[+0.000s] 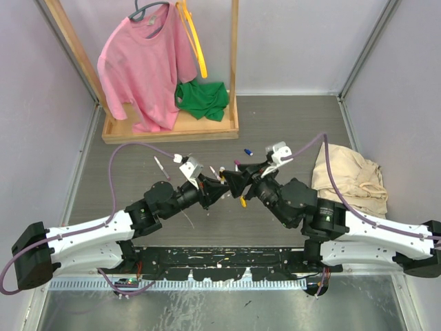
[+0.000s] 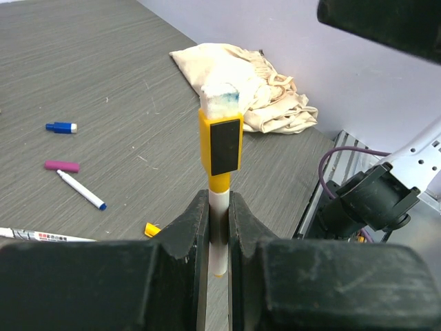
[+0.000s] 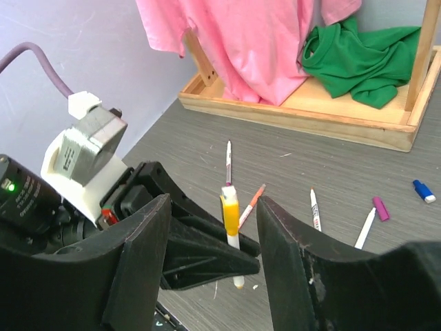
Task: Insert the pens into the pen caps
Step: Press the pen cap onto the pen.
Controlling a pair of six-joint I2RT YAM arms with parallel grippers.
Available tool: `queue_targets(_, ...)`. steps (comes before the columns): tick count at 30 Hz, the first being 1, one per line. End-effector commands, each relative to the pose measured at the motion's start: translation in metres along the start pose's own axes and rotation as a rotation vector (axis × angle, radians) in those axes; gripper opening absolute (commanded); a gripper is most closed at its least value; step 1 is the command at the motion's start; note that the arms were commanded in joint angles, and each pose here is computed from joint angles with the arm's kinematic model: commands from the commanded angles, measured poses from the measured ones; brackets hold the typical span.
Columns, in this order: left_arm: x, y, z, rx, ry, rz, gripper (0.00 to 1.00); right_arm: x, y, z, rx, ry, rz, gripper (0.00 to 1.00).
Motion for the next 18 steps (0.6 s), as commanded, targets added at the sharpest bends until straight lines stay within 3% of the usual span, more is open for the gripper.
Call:
queue_targets(1, -0.010, -0.005, 0.026, -0.097, 0.009, -0.029, 0.00, 0.005, -0.013, 0.008, 0.066, 0.023, -0.036, 0.58)
queue_targets(5, -0.010, -0.007, 0.025, -0.082, 0.007, -0.029, 0.00, 0.003, -0.030, -0.001, 0.166, 0.016, -0.018, 0.58)
queue_targets(18, -0.011, -0.008, 0.025, -0.075, 0.003, -0.031, 0.00, 0.001, -0.038, -0.014, 0.218, 0.013, 0.008, 0.53)
Point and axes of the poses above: each gripper's point midway between its finger pads, its own y axis back along the fingers, its own x axis along the line the jaws close on, z = x × y, the point moved 5 cm from there along y, back along the fingers, and after that the axes turned 1 degree about y, right-handed, at the moved point
